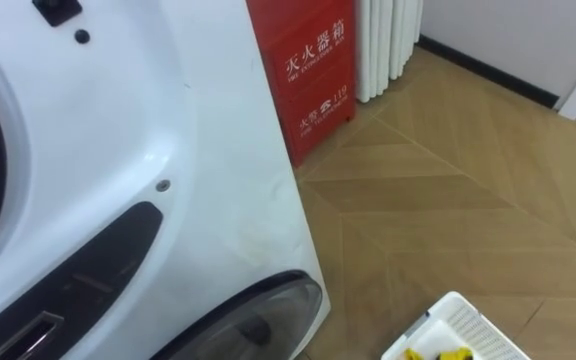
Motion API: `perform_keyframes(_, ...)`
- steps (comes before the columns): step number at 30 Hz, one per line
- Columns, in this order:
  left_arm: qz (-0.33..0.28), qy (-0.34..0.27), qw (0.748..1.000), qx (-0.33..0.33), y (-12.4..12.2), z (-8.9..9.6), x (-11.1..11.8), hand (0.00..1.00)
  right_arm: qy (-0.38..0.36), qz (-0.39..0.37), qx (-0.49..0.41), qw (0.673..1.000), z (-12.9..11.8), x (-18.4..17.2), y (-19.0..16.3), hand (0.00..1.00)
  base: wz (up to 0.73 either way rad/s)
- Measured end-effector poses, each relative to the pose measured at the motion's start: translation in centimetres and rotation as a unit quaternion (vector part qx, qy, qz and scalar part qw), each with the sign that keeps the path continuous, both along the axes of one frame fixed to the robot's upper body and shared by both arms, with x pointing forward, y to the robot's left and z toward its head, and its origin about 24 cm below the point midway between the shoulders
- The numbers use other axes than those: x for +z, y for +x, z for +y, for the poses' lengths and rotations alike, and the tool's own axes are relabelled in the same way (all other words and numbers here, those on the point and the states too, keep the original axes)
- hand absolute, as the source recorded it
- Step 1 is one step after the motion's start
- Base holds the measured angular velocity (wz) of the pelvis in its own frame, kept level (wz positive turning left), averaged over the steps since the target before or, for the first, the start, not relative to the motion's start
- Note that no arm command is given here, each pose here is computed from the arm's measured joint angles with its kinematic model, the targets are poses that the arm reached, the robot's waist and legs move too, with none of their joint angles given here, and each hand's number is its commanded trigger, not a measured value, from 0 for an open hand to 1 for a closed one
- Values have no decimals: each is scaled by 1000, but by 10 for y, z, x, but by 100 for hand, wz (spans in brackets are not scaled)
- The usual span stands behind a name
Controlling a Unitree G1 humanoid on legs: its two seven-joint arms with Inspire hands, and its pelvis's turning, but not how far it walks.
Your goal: Pick clothes from washing machine
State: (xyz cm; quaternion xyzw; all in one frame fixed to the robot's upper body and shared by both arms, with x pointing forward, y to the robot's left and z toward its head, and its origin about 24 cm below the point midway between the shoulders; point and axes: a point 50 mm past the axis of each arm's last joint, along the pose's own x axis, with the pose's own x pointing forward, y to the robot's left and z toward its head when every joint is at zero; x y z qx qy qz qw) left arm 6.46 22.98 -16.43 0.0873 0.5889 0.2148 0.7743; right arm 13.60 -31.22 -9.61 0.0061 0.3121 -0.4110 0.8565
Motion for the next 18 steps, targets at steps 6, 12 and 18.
perform_keyframes(6,1,0,1000,0,-1,0,0,0,8,2,8,1000,1,-1,0,0,0)
perform_keyframes(12,3,-1,1000,-1,-2,0,0,0,18,14,17,1000,1,-6,-7,0,3)
perform_keyframes(18,2,-9,1000,-7,-8,-3,-1,0,37,70,5,997,0,-22,-38,0,13)
